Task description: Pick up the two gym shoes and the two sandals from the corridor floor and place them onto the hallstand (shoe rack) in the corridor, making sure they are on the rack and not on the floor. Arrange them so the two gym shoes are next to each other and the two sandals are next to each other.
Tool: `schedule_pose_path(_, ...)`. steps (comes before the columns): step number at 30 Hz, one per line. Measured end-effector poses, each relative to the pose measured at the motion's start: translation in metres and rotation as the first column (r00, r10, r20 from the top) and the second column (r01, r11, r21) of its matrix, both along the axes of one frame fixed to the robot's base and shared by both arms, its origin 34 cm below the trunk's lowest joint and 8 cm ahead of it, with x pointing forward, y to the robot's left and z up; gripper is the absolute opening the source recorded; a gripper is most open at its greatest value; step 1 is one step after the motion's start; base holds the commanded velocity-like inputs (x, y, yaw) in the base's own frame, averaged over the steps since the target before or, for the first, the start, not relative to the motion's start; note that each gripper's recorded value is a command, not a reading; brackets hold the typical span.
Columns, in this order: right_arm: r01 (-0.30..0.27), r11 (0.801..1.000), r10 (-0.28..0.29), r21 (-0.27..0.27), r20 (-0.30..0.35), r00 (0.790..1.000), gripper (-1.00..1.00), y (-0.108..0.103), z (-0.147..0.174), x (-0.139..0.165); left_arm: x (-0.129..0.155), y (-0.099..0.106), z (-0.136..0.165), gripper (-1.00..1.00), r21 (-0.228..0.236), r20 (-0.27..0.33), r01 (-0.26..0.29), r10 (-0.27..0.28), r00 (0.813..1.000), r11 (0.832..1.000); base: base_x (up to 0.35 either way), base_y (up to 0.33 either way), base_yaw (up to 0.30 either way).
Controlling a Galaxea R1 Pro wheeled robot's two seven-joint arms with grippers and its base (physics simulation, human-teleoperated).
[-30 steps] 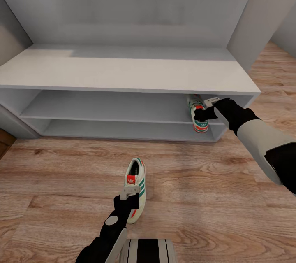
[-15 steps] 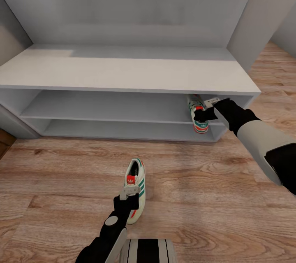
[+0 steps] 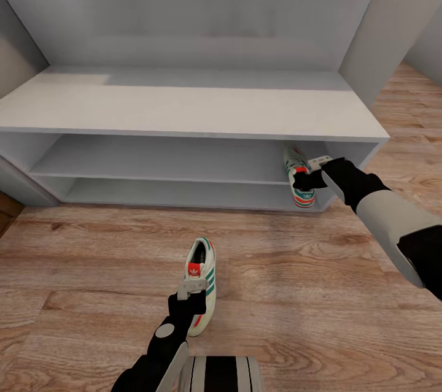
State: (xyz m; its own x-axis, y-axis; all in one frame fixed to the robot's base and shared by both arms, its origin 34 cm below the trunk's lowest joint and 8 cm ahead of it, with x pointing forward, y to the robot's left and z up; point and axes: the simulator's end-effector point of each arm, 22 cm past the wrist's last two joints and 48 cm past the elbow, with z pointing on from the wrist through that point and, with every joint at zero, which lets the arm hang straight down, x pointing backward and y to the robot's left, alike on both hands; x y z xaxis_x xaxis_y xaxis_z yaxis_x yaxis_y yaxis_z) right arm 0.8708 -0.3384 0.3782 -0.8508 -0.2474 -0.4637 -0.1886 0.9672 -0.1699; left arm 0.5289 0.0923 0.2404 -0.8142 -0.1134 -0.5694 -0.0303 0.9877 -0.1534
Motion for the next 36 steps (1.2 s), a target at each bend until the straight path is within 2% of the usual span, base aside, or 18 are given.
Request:
schedule_pose_path(7, 0.001, 1.000, -0.001, 0.002, 0.001, 1.000, -1.00, 0.000, 0.000, 0.000, 0.000, 0.000, 0.000, -1.00, -0.001, -0.001, 0.000, 0.000, 1.000, 1.000, 0.010, 0.000, 0.000)
schedule_pose_path(19, -0.001, 1.000, 0.001, -0.011, 0.007, 1.000, -1.00, -0.003, 0.010, -0.003, 0.001, 0.000, 0.008, -1.00, 0.000, 0.012, 0.001, -0.001, 1.000, 1.000, 0.151, 0.000, 0.000)
schedule_pose_path(36, 0.000, 1.000, 0.000, -0.008, 0.012, 1.000, -1.00, -0.003, 0.011, -0.003, 0.001, 0.000, 0.009, -1.00, 0.000, 0.013, 0.001, -0.001, 1.000, 1.000, 0.014, 0.000, 0.000)
